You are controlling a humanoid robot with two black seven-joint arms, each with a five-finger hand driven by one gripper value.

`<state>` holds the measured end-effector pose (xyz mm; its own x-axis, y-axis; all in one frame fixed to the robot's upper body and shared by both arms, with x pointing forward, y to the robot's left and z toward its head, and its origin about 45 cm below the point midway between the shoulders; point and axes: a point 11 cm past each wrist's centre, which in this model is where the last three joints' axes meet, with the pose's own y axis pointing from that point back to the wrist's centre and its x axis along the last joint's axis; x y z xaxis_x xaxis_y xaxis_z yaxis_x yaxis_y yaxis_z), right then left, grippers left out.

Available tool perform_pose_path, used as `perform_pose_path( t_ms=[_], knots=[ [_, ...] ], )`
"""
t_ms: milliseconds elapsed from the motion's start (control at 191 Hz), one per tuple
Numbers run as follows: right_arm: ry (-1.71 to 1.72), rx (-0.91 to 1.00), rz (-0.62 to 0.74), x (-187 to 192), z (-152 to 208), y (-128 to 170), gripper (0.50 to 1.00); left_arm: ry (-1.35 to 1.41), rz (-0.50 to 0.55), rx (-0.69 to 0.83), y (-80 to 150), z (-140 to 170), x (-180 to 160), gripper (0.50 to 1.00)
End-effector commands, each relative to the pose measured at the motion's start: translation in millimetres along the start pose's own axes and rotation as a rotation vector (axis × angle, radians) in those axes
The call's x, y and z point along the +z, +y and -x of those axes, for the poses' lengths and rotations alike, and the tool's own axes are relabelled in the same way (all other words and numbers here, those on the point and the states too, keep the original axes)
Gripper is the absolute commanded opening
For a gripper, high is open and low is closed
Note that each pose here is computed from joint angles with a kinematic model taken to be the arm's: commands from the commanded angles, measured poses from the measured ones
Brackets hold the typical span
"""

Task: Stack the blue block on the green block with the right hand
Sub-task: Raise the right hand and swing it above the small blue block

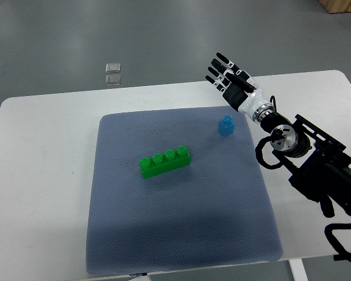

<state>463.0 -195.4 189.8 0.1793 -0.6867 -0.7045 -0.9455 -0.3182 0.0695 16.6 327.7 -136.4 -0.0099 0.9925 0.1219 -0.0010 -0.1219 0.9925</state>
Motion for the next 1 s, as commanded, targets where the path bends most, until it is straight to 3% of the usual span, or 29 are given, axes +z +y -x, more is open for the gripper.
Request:
perform_pose_path(
  t_ms=[0,383,524,728,838,996],
  knots=[
    [0.001,0.007,0.002,0,-3,0,0.926,0.008,0.001,-0.002,0,0,1,1.0],
    [0.026,0.004,0.012,-3,-3,0,0.926,0.002,0.009,-0.009,0,3,0,1.0],
    [0.192,-0.062,0.044,-18,16,-11,0.926,0.002,0.009,-0.008,0,3,0,1.0],
    [0.86,-0.253,0.276,-54,39,-17,0.926,0.006,0.009,-0.013,0,4,0,1.0],
    [1.363,-0.363,0.444,-103,51,-13,0.924,0.0,0.011,-0.021,0,7,1,1.0],
    [1.952,-0.505,0.639,-126,104,-11,0.926,-0.008,0.015,-0.041,1,14,2,1.0]
  ],
)
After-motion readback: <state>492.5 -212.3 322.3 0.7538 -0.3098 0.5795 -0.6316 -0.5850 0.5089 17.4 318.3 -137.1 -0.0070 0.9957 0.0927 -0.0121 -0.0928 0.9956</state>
